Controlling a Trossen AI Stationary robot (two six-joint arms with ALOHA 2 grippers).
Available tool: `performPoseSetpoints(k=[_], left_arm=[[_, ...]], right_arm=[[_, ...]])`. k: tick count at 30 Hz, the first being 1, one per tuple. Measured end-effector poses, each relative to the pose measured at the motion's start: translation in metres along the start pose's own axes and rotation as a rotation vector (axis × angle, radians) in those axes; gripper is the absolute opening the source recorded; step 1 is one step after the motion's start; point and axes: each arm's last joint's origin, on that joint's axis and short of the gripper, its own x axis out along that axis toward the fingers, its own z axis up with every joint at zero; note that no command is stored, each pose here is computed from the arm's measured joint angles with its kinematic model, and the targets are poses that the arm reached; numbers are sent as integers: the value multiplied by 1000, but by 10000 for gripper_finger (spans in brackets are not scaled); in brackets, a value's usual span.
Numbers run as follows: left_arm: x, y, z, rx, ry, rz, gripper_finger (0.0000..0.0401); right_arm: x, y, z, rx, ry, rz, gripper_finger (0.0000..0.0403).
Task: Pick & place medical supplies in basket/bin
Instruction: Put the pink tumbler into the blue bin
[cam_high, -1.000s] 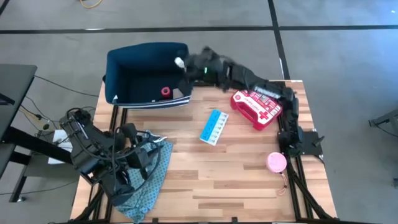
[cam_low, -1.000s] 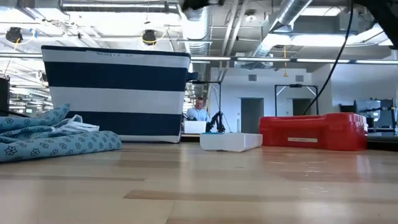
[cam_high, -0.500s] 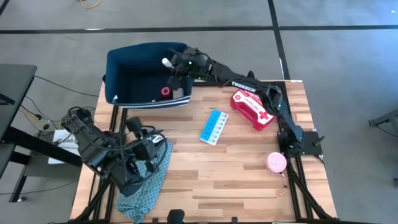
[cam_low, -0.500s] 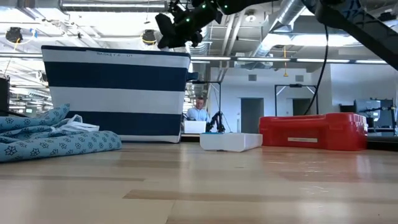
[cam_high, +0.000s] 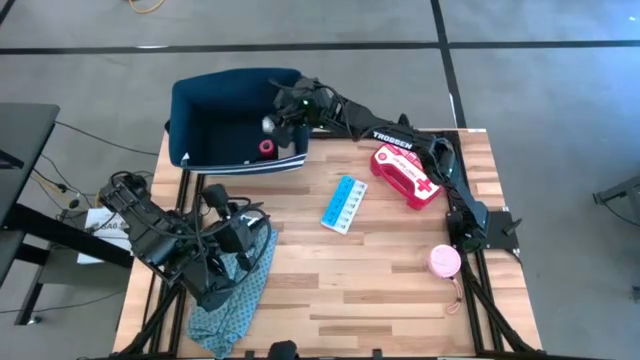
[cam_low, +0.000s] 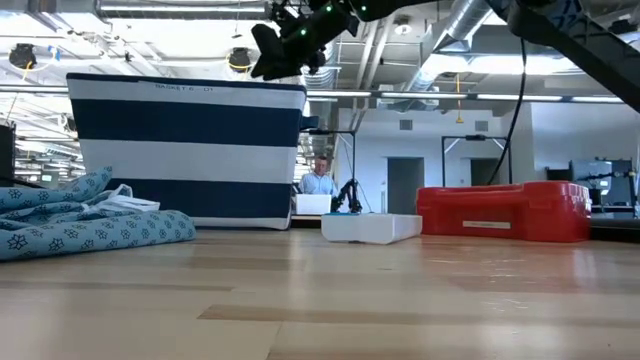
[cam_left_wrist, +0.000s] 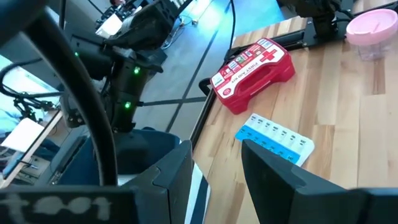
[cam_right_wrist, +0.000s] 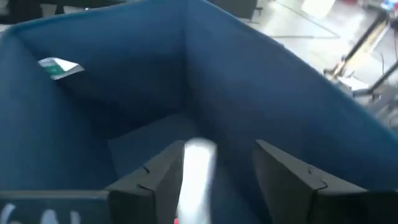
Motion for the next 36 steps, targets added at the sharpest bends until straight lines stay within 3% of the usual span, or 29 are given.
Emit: performPoseSetpoints(k=[5, 9, 15, 19, 24, 26, 30, 36], left_arm=[[2, 1, 0, -28, 6, 7, 130], [3, 1, 1, -28, 5, 11, 130], [10, 4, 1, -23, 24, 26, 130], [18, 9, 3, 55, 18, 93, 130], [27, 17, 6, 122, 6, 200, 130], [29, 19, 7, 153, -8, 250, 130], [30, 30, 8, 176, -32, 344, 130], [37, 37, 7, 167, 0, 344, 130]], right_arm=[[-19, 6, 20, -24, -69, 6, 205], [-53, 8, 41, -77, -73, 4, 203], [-148, 19, 66, -222, 74, -90, 187], [-214, 26, 61, -227, 236, -31, 178], [-281, 32, 37, -56, 516, 15, 169], [-289, 36, 36, 57, 493, 12, 167], [-316, 47, 22, 116, 536, 209, 164], [-325, 71, -23, 233, 733, 167, 164]])
